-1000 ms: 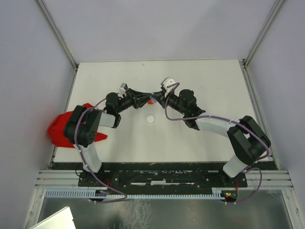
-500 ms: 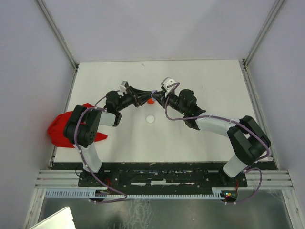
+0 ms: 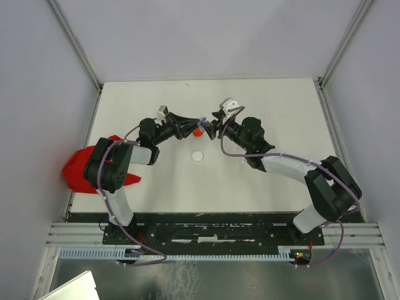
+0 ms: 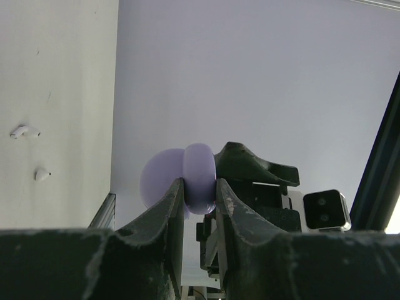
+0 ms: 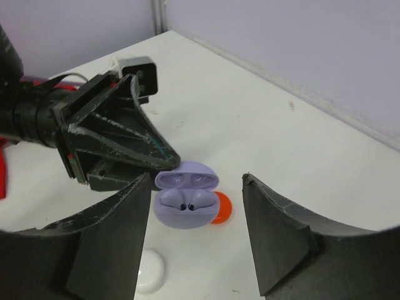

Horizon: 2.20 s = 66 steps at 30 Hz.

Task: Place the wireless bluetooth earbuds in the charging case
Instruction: Place the earbud in the charging case, then close the charging case.

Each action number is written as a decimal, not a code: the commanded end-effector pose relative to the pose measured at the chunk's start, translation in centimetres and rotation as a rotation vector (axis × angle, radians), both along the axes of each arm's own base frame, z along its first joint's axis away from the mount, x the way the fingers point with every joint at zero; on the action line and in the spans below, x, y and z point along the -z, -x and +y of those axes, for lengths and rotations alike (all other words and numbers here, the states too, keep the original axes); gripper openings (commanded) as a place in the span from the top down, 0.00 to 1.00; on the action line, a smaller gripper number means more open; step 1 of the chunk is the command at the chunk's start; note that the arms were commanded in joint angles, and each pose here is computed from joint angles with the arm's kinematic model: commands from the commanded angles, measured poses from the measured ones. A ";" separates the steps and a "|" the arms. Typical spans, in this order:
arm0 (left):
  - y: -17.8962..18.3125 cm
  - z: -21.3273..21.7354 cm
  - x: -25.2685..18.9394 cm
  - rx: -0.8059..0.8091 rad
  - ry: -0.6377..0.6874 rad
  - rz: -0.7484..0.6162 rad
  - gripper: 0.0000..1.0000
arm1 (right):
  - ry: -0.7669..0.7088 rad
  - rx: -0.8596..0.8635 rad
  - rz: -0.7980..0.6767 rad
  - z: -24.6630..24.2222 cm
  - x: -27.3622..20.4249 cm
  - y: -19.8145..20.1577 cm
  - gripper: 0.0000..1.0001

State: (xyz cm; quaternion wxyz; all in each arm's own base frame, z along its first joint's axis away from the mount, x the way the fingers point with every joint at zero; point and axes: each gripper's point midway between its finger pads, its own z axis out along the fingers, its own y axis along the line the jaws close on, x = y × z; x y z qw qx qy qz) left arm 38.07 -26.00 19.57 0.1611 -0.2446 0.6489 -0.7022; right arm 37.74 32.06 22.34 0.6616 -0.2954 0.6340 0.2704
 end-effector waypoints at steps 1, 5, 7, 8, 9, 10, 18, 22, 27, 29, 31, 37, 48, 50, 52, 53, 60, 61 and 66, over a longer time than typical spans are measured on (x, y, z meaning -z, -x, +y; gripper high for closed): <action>-1.0 0.2 -2.0 -0.045 0.040 -0.045 0.97 | -0.108 0.142 -0.057 -3.2 -5.8 -0.6 0.31; -2.0 0.9 -2.1 -0.121 0.070 -0.014 0.97 | 0.013 0.296 0.096 -6.1 -3.4 -1.1 0.28; -2.6 1.5 -2.2 -0.176 0.086 0.015 0.97 | 0.085 0.318 0.132 -6.9 -2.2 -0.8 0.26; -2.9 1.8 -2.2 -0.208 0.097 0.033 0.97 | 0.112 0.327 0.138 -7.3 -1.6 -0.7 0.26; -3.1 2.1 -2.2 -0.235 0.106 0.051 0.97 | 0.133 0.335 0.142 -7.5 -0.9 -0.7 0.25; -3.3 2.3 -2.1 -0.262 0.110 0.066 0.97 | 0.144 0.348 0.147 -7.8 -0.1 -0.8 0.23; -3.8 1.3 -2.2 -0.358 0.122 0.204 0.97 | 0.241 0.372 0.112 -6.7 4.2 -1.9 0.01; -3.2 0.1 -2.3 -0.354 0.133 0.254 0.97 | 0.286 0.368 0.078 -5.0 4.9 -2.7 0.01; -2.7 -0.8 -2.1 -0.348 0.124 0.283 0.97 | 0.295 0.370 0.043 -3.2 4.9 -3.6 0.00; -2.6 -0.9 -2.1 -0.345 0.120 0.286 0.97 | 0.284 0.376 0.029 -2.8 4.6 -3.8 0.01; -2.4 -1.0 -1.9 -0.343 0.117 0.291 0.97 | 0.277 0.388 0.019 -2.6 4.3 -4.1 0.01; -1.9 -1.1 -1.4 -0.326 0.109 0.304 0.97 | 0.300 0.424 -0.003 -2.8 4.6 -4.7 0.00; -1.1 -1.1 0.2 -0.304 0.084 0.333 0.97 | 0.339 0.487 -0.042 -4.1 4.3 -5.2 0.00; -0.9 -1.2 0.6 -0.300 0.081 0.338 0.97 | 0.349 0.494 -0.052 -4.3 4.2 -5.3 0.00; -0.8 -1.0 1.1 -0.306 0.074 0.346 0.97 | 0.360 0.499 -0.059 -4.6 4.1 -5.2 0.01; -0.7 -0.9 1.2 -0.307 0.071 0.346 0.97 | 0.364 0.502 -0.062 -4.7 4.0 -5.2 0.01; -0.8 -0.5 2.0 -0.310 0.039 0.339 0.97 | 0.371 0.525 -0.080 -5.6 3.2 -4.8 0.00; -0.9 -0.5 2.1 -0.312 0.035 0.336 0.97 | 0.372 0.528 -0.082 -5.8 3.0 -4.7 0.00; -1.9 1.0 2.7 -0.335 -0.018 0.289 0.97 | 0.362 0.619 0.017 -8.2 2.8 -4.1 0.00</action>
